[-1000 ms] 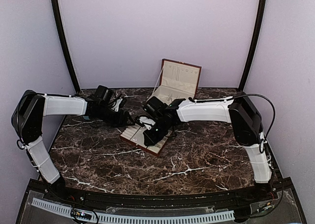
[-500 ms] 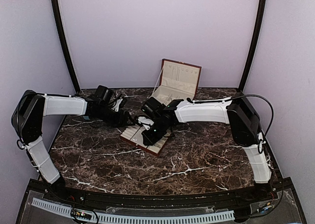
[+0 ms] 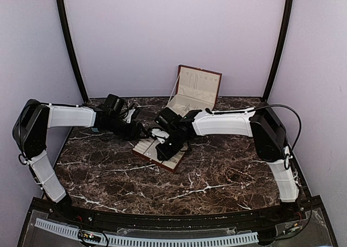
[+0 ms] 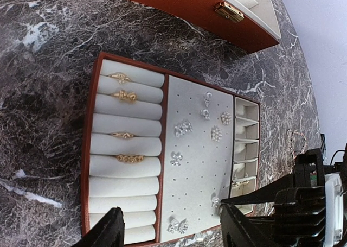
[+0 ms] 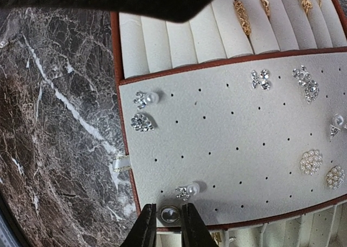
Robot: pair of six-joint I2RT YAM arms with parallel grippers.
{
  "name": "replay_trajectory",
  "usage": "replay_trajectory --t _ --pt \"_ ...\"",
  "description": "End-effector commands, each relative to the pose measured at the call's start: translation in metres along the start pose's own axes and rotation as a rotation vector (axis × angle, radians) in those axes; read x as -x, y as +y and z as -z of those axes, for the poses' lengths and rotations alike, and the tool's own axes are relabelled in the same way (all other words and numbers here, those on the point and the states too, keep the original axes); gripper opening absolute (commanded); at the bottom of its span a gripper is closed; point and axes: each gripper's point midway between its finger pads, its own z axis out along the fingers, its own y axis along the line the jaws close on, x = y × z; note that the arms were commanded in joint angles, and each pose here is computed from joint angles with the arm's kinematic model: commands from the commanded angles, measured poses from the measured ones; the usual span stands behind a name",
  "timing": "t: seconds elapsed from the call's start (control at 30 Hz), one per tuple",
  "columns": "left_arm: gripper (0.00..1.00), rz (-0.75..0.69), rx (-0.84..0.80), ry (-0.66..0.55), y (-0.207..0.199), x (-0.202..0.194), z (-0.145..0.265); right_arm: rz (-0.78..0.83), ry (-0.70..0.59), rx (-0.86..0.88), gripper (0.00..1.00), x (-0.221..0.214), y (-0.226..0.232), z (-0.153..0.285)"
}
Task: Organize the mixed jewelry
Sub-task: Place the earring in the earring holder, then adjust the earring on the earring holder.
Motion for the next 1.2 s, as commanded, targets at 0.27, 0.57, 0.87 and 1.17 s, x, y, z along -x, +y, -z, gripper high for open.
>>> replay_trajectory --t 0.27,0.57,0.87,1.17 --pt "0.64 -0.014 -0.025 -0.031 -0.012 0.012 0.01 -0.01 -0.096 -0.014 0.32 0.021 0.004 0.016" --pt "0.64 -0.027 -0.009 -0.057 -0.012 0.016 0.015 -0.003 -0.14 0.02 0.21 0.028 0.015 0.034" --pt "0.64 -0.027 -0.012 -0.059 -0.013 0.016 0.015 -0.011 -0.096 0.037 0.1 0.012 0.017 0.02" --pt "0.64 -0.027 -0.01 -0.06 -0.012 0.016 0.015 -0.015 -0.071 0.026 0.09 0.005 0.013 0.008"
